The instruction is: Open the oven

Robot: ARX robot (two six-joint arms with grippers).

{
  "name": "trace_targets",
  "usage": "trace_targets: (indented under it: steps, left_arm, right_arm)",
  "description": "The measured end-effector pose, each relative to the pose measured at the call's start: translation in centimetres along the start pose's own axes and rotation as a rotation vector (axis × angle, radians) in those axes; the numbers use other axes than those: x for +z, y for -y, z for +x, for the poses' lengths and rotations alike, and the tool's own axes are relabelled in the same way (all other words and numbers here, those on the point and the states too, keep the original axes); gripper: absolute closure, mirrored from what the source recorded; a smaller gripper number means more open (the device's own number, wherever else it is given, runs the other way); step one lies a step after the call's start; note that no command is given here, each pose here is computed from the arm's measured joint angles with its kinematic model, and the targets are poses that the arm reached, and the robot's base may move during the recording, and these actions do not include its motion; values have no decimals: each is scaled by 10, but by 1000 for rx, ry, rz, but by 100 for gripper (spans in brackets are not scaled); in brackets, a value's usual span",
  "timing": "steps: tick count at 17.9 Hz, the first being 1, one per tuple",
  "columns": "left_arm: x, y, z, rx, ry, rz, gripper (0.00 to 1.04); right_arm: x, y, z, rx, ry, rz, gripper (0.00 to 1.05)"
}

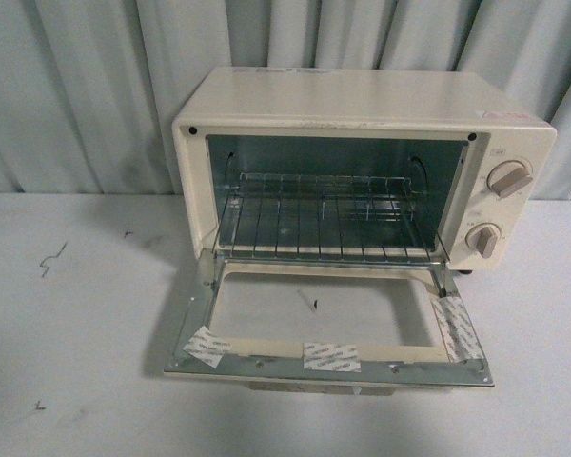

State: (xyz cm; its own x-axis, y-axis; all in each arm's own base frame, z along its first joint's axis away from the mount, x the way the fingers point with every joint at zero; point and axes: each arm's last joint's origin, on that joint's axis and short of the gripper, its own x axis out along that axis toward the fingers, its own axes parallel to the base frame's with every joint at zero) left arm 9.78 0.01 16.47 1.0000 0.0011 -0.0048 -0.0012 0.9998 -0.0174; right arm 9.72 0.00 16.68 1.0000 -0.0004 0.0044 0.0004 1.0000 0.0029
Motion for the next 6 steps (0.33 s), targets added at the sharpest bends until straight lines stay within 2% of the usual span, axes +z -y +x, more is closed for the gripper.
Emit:
trace_targets:
  steps: [6]
  left_arm:
    - [0,0,0,0,0,0,7]
  right_arm:
    - [0,0,0,0,0,0,6]
